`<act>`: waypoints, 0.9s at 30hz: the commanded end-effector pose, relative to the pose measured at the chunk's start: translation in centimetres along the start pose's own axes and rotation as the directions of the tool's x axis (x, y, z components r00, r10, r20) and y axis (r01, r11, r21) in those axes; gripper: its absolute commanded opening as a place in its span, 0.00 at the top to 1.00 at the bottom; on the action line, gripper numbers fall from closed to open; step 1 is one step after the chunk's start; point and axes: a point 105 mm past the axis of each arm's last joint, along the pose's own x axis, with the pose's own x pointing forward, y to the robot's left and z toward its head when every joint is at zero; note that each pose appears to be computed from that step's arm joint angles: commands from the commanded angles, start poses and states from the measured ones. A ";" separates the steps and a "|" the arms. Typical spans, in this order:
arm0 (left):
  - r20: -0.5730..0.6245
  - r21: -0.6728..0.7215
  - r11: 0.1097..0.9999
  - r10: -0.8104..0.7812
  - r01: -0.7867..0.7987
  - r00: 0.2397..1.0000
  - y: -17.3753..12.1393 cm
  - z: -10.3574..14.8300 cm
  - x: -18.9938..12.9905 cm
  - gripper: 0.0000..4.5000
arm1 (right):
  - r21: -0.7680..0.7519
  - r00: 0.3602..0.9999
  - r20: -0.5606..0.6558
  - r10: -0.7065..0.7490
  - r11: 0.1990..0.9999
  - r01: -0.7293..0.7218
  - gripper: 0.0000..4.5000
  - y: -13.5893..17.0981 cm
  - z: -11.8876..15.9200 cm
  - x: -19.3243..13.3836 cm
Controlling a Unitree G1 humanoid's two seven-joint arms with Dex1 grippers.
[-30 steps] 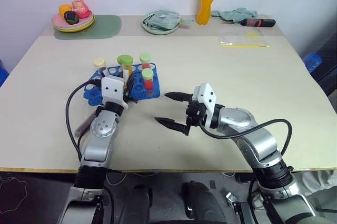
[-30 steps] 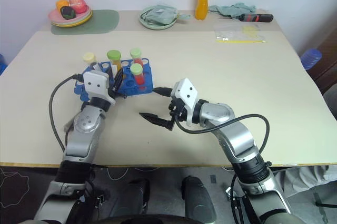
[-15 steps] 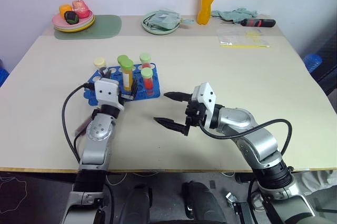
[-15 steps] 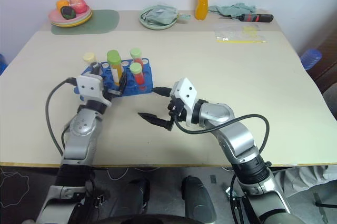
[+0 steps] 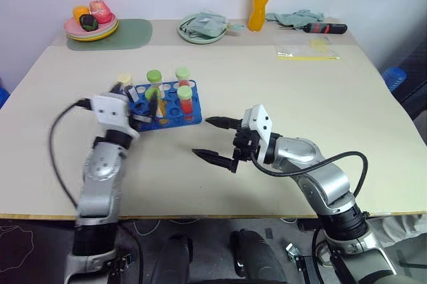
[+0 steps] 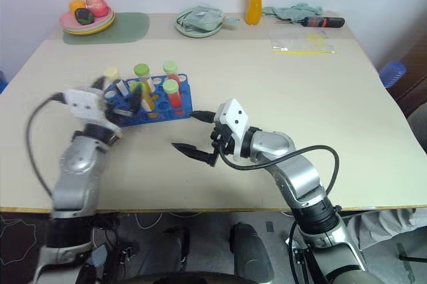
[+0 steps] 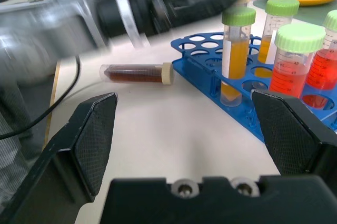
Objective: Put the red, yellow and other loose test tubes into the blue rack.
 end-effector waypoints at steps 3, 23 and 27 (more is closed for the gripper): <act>-0.157 -0.025 0.999 -0.031 0.027 0.987 4.2 4.8 -1.7 0.01 | -0.026 0.999 0.041 0.017 1.000 -0.016 0.00 0.3 1.2 -0.2; -0.977 -0.069 0.902 -0.147 0.426 0.154 4.2 -6.0 -5.8 0.01 | -0.041 0.997 0.054 0.052 0.998 -0.050 0.00 0.5 1.3 0.7; -0.981 -0.088 0.885 -0.158 0.457 0.117 4.3 -6.6 -5.7 0.29 | -0.031 0.998 0.056 0.025 0.999 -0.023 0.00 0.5 1.3 0.5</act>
